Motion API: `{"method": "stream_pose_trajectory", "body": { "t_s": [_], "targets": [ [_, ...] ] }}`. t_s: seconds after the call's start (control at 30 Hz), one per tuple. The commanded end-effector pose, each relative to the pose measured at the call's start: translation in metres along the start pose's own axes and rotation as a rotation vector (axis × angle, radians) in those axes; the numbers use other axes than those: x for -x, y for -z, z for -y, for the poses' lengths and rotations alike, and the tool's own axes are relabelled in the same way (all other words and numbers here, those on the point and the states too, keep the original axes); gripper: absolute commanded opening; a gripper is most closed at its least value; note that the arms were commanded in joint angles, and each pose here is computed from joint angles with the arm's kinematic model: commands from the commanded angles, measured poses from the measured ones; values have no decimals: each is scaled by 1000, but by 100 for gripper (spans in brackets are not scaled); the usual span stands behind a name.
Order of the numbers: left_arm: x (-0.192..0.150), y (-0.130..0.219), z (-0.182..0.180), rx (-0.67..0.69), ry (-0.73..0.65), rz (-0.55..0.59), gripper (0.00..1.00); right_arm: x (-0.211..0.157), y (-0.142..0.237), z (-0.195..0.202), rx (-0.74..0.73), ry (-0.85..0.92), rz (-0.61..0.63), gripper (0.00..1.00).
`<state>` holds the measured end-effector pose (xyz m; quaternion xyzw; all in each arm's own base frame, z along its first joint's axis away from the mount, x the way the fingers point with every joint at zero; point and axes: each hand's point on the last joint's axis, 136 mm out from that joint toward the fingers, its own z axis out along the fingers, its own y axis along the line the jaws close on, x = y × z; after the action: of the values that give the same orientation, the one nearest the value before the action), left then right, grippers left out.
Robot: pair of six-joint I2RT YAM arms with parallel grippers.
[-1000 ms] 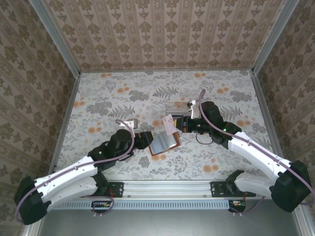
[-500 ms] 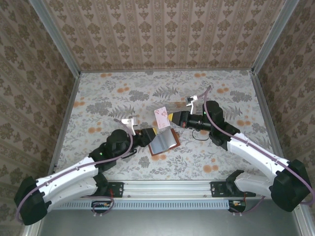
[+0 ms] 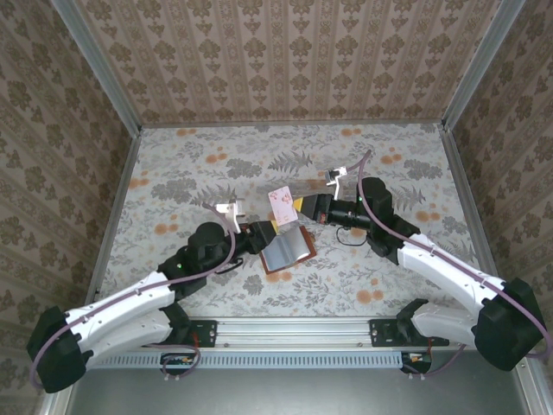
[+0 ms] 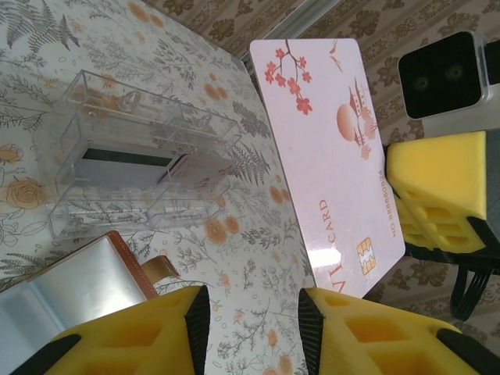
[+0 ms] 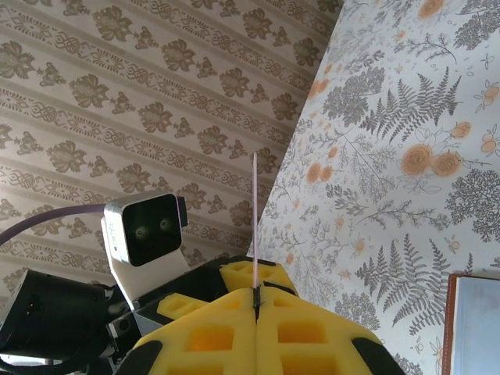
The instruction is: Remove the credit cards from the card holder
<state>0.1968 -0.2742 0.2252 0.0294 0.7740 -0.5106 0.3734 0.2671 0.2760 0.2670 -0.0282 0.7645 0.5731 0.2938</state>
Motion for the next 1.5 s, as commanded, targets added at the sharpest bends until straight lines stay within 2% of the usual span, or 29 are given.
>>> {"method": "stream_pose_trajectory", "body": {
  "t_s": [0.0, 0.23, 0.7, 0.83, 0.97, 1.1, 1.17, 1.2, 1.3, 1.33, 1.47],
  "targets": [
    [24, 3, 28, -81, 4, 60, 40, -11, -1, 3, 6, -11, -35, 0],
    [31, 22, 7, -9, 29, 125, 40, -6, 7, 10, -49, 7, 5, 0],
    [27, 2, 29, -127, 39, 55, 39, -11, -2, -3, 45, -15, -41, 0],
    [28, 1, 33, -143, 41, 55, 35, -13, -4, -3, 55, -21, -48, 0],
    [29, 0, 34, -156, 48, 55, 30, -15, -7, -3, 65, -30, -59, 0],
    [28, 0, 36, -168, 55, 53, 18, -15, -8, -3, 67, -31, -64, 0],
    [29, 1, 37, -171, 58, 56, 9, -16, -9, -3, 66, -30, -66, 0],
    [28, 1, 37, -170, 60, 54, 7, -15, -9, -3, 65, -31, -65, 1],
    [29, 2, 37, -172, 61, 55, 5, -15, -9, -2, 60, -29, -63, 27],
    [28, 1, 37, -173, 62, 53, 5, -15, -9, -2, 61, -28, -63, 31],
    [27, 2, 38, -179, 65, 48, 4, -15, -10, -4, 76, -25, -67, 31]
  ]
}}
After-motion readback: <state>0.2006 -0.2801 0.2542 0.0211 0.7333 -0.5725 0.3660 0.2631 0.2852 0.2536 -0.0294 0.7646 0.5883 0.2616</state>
